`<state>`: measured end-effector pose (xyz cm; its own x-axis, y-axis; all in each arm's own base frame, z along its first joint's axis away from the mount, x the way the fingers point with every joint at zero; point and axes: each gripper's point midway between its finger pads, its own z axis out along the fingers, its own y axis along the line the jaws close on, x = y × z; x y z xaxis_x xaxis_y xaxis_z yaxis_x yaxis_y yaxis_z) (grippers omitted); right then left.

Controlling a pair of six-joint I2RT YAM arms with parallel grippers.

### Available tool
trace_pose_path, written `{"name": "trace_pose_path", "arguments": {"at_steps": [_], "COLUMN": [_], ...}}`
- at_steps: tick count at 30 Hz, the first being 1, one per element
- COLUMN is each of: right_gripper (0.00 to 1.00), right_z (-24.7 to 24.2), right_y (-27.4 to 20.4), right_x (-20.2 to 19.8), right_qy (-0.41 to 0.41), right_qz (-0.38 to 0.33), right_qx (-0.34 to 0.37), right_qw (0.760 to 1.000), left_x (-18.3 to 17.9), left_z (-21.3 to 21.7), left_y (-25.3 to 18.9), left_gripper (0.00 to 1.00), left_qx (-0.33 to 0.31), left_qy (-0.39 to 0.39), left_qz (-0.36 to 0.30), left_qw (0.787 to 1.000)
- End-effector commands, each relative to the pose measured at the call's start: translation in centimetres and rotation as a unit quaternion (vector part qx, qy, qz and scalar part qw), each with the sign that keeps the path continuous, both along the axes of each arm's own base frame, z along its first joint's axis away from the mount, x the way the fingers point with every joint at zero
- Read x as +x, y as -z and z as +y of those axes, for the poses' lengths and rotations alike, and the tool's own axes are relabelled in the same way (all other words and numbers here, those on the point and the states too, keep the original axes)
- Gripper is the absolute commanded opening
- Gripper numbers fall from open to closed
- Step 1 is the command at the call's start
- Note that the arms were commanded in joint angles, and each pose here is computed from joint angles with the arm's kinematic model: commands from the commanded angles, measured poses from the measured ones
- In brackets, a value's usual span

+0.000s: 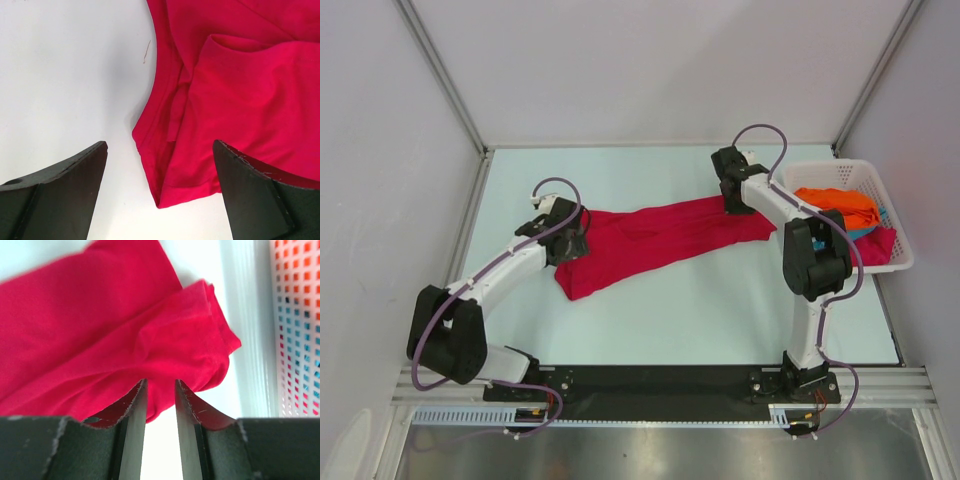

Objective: Fold and stack the t-shirts

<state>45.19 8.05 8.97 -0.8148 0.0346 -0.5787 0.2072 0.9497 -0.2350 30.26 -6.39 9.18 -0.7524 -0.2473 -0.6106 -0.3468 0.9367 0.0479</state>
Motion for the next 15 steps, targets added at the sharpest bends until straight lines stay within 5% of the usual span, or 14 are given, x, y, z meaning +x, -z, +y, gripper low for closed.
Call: {"name": "trace_pose_path", "arguments": {"at_steps": [1, 15], "right_gripper": [0.34, 0.33], "right_z": [-0.2, -0.1], "right_y": [-0.5, 2.5], "right_x": [0.0, 0.7], "right_qy": [0.01, 0.008], "right_qz": [-0.016, 0.013], "right_qx": [0.001, -0.007], "right_qw": [1.0, 1.0], "left_x": [0.3, 0.4], "left_z": [-0.4, -0.4], "left_y": [-1.1, -1.3], "left_gripper": [0.92, 0.92], "left_qx": [-0.014, -0.011], "left_qy": [0.001, 0.005], "left_qz": [-0.022, -0.024], "left_qw": [1.0, 1.0]}}
